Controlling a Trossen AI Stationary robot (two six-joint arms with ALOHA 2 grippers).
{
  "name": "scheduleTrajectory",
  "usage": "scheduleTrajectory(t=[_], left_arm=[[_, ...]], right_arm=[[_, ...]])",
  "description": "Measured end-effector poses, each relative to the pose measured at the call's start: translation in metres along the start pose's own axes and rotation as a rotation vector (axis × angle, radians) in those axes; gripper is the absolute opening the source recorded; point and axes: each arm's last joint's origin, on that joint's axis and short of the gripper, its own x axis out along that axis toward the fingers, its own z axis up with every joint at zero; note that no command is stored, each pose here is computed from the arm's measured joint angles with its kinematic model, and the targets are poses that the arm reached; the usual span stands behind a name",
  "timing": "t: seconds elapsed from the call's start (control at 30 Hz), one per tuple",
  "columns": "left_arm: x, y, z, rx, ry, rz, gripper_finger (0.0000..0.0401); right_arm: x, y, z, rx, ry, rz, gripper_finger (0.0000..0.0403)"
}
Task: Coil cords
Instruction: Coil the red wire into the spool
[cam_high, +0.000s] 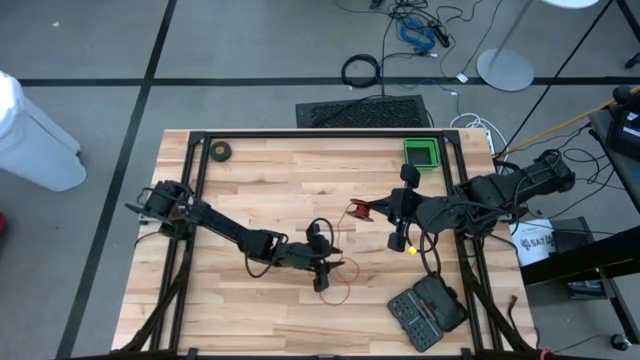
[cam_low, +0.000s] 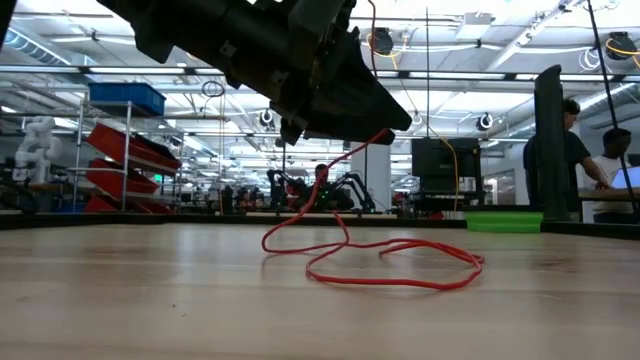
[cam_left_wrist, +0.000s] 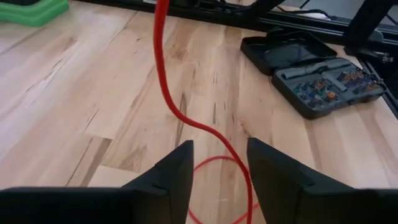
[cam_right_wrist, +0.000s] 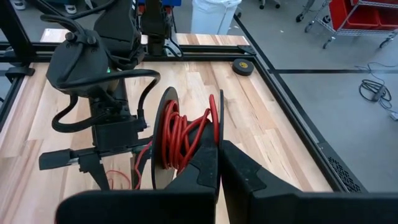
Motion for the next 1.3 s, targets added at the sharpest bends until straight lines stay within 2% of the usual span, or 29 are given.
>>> scheduleTrajectory(t=[0.67,0.83,1.1,1.3], left_arm=[[-0.0003,-0.0006,-0.0009,0.031,0.007,0.001,0.0139],[-0.0003,-0.0006,-0.0010,0.037,0.007,0.000,0.0102],[-0.0003,0.0001,-0.0007,0.056,0.001,0.023,0.0016],[-0.0021,0.0003,0.0021,0.060,-0.016,0.047,0.0007]], right_arm=[[0.0000,-0.0002,-0.0007,-0.005,0.007,-0.001,0.0000],[0.0000,-0.0002,-0.0007,-0.005,0.007,-0.001,0.0000],[0.0000,-0.0002,-0.0007,-0.004,0.007,-0.001,0.0000],[0.0000,-0.0002,-0.0007,-0.002,0.007,-0.001,0.0000]])
